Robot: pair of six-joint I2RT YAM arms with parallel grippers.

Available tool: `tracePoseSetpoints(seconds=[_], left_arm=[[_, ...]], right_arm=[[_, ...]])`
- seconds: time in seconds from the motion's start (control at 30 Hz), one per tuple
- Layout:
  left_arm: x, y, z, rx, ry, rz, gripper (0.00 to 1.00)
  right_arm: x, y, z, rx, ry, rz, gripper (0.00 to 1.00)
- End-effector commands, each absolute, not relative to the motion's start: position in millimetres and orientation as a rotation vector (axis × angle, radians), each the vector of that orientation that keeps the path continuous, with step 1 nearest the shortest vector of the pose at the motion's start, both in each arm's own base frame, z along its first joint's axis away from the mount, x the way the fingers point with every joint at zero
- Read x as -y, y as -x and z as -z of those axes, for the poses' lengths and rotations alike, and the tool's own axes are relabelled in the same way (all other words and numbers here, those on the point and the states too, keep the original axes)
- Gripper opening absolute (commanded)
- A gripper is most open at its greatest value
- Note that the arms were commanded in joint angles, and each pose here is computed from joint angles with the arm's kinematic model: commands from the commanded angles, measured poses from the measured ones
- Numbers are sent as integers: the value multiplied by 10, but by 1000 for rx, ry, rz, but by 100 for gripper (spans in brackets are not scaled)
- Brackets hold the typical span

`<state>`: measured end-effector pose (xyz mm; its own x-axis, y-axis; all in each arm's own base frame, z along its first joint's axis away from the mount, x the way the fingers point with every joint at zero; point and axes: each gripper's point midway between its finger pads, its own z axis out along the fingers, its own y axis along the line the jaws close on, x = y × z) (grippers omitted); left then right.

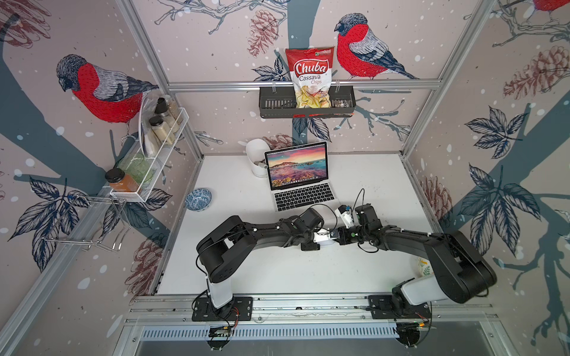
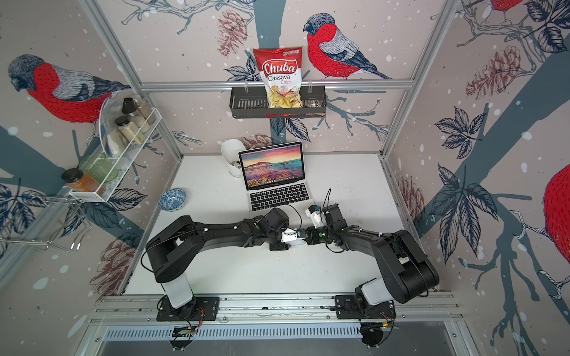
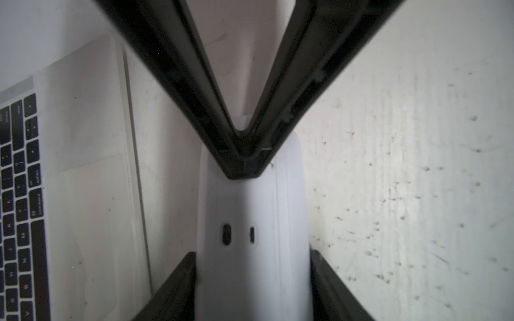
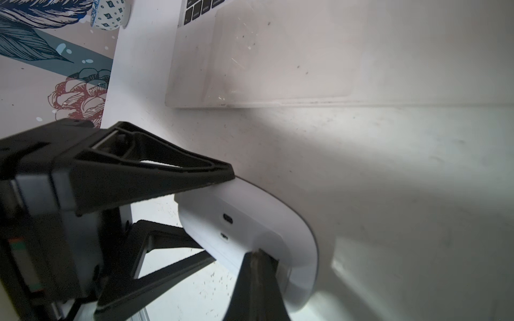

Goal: Remove the wireless mouse receiver from the laptop
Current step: Insert the USB plug into the mouse, then place the mouse at the center of the board.

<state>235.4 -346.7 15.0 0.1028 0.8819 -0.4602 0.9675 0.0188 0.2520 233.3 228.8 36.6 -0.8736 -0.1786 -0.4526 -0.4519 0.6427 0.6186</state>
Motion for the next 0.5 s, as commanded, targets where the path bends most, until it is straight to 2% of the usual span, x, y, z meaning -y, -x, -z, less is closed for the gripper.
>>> tracePoseSetpoints(seconds=[0.0, 0.13, 0.27, 0.33, 0.37, 0.47], left_arm=[[2983, -2028, 216, -1964, -2086, 156, 48], [2983, -2027, 219, -1965, -2086, 157, 48], [2982, -2028, 216, -1966, -2087, 155, 48], [2976, -2026, 214, -1965, -2088, 154, 48], [2980, -2026, 208, -1962, -2089, 154, 48], [3005, -2040, 168, -1963, -2077, 163, 48]], right_arm=[[-2254, -2360, -278, -2532, 498, -1023, 0], [-2231, -2353, -272, -2536, 492, -1006, 0], [-2137, -2505, -572, -2443, 451, -899, 2], [-2004, -2604, -805, -2366, 402, -792, 9], [-1918, -2647, -943, -2317, 366, -734, 17], [-1651, -2717, -1313, -2162, 270, -586, 32]])
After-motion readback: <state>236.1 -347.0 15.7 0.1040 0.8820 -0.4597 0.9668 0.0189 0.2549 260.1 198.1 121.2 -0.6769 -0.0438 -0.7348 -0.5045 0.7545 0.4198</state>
